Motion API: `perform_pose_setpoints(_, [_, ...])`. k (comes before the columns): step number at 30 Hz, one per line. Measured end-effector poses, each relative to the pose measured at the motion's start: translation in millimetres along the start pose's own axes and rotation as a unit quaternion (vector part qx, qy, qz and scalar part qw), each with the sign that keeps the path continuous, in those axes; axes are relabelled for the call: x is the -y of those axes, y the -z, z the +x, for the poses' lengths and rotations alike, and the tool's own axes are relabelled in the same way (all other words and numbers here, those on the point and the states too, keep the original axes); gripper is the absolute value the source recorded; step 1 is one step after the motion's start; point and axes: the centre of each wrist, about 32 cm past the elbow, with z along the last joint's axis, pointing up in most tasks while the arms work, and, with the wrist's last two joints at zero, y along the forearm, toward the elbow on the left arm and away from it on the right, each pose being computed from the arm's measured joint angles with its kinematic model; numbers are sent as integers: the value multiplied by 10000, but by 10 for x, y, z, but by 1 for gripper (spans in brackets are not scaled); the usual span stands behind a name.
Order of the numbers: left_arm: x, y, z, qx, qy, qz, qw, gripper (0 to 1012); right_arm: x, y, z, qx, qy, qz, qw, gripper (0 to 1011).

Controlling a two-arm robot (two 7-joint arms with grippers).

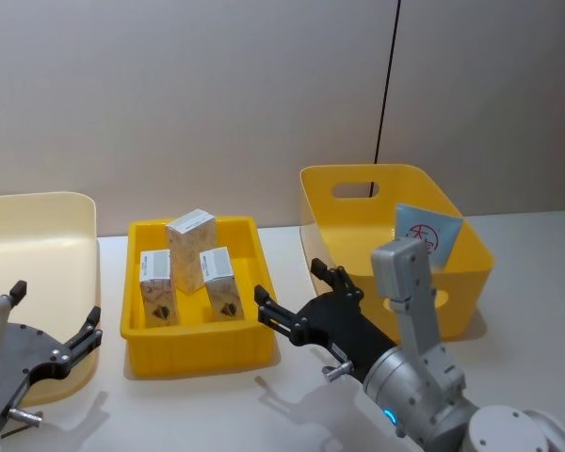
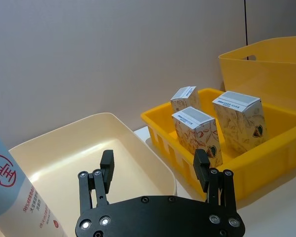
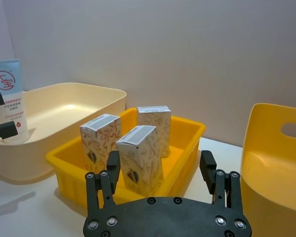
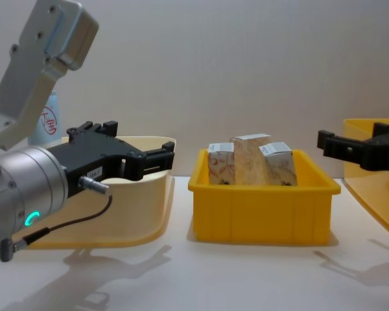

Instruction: Bimanual collaborative sorting of washing and personal care products

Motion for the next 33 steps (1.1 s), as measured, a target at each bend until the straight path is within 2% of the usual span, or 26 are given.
perform_pose_setpoints(8, [0,0,0,0,0,0,10000,1003,-140,-32,-5,134,-137,-115,9997,1001])
perform_pose_setpoints(18, [0,0,0,0,0,0,10000,1003,-297,-66,-80,277,-224,-302,9989,1001])
perform_pose_setpoints(33, [0,0,0,0,0,1,10000,1003,-463,-79,-276,400,68,-530,9978,1001])
